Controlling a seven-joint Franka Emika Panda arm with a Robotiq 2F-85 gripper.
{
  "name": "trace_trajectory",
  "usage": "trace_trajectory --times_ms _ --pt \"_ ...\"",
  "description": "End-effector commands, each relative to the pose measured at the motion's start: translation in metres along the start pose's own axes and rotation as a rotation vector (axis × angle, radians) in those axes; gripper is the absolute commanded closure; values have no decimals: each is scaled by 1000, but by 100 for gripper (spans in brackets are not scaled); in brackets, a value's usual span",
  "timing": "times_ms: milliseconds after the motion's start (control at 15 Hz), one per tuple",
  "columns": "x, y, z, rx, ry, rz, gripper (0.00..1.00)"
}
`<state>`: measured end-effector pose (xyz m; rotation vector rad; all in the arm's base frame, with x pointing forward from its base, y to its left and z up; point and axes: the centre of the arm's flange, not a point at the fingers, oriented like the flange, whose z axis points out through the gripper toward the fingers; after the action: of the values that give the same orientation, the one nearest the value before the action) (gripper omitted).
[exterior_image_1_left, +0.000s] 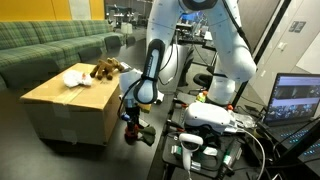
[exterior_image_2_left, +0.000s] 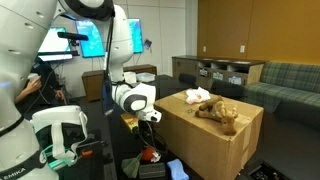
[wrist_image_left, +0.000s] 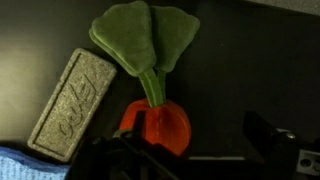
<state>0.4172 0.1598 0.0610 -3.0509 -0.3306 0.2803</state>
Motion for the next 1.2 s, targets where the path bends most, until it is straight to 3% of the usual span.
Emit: trace_trajectory --times_ms 0,800,933,1133 --pt "-3 -6 7 28 62 -34 0" --pt "11 8 27 -84 137 -52 0" --pt "14 9 30 -96 135 -57 24" --pt "18 11 33 -114 133 -53 49"
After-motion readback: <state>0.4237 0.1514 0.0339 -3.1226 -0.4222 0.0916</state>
